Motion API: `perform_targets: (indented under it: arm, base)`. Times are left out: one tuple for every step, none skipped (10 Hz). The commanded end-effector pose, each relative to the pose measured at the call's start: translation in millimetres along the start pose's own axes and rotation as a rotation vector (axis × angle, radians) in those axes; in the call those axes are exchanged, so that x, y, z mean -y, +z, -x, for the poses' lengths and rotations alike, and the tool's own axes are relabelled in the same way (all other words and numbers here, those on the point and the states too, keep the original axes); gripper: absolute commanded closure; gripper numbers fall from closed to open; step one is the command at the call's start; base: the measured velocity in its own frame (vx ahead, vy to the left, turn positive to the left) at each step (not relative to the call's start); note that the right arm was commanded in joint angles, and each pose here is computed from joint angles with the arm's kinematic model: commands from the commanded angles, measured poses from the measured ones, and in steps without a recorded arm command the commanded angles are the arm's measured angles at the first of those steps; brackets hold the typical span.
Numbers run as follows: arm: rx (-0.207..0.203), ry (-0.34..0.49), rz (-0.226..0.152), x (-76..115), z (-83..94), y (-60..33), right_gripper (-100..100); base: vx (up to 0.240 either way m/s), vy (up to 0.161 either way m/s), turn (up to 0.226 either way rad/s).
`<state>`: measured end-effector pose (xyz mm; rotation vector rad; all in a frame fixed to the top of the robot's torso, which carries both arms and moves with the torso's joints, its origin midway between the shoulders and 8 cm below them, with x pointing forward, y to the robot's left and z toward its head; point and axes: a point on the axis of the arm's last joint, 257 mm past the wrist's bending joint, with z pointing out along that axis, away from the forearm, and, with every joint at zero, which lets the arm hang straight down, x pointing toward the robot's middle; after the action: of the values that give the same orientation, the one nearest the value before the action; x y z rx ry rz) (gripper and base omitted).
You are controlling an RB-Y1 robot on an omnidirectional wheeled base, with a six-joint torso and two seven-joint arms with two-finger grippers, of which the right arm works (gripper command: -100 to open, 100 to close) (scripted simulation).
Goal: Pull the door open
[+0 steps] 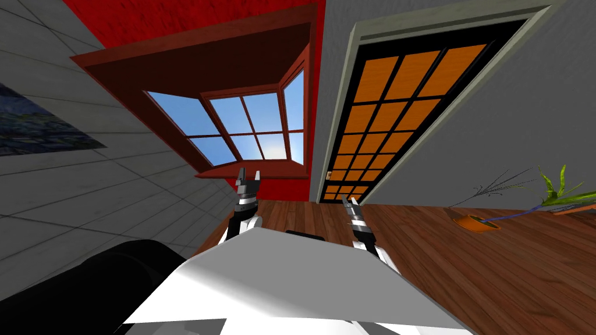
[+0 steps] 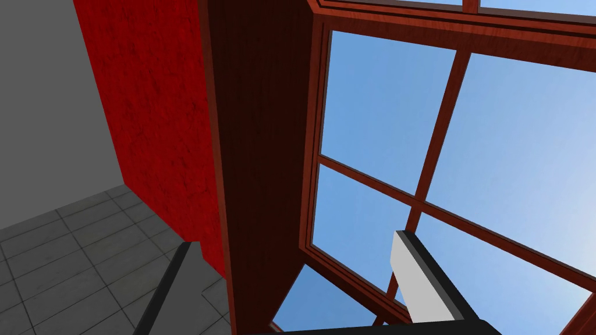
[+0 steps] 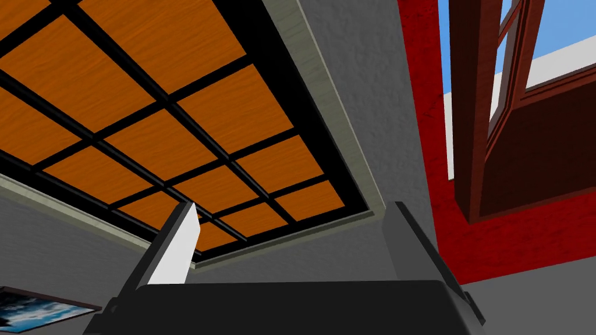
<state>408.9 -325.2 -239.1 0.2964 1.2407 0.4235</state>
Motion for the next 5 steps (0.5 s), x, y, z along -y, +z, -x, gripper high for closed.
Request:
perform_targets:
  arm:
    - [-0.018,-0.036,-0.008,7.8,-9.0,-1.9,-100]
    - [-0.029,-0.057,-0.013,11.8,-13.8,-3.9,-100]
    - [-0.04,-0.077,-0.017,15.8,-18.7,-6.0,-100]
    - [-0.051,-0.096,-0.021,19.7,-23.5,-8.2,-100]
    - [-0.062,-0.116,-0.025,23.5,-28.2,-10.4,-100]
  base:
    - [0.103,-0.02,0.021]
    - [0.102,-0.02,0.025]
    - [0.102,-0.011,0.021]
    - [0.107,-0.022,0.022]
    - [0.103,-0.033,0.022]
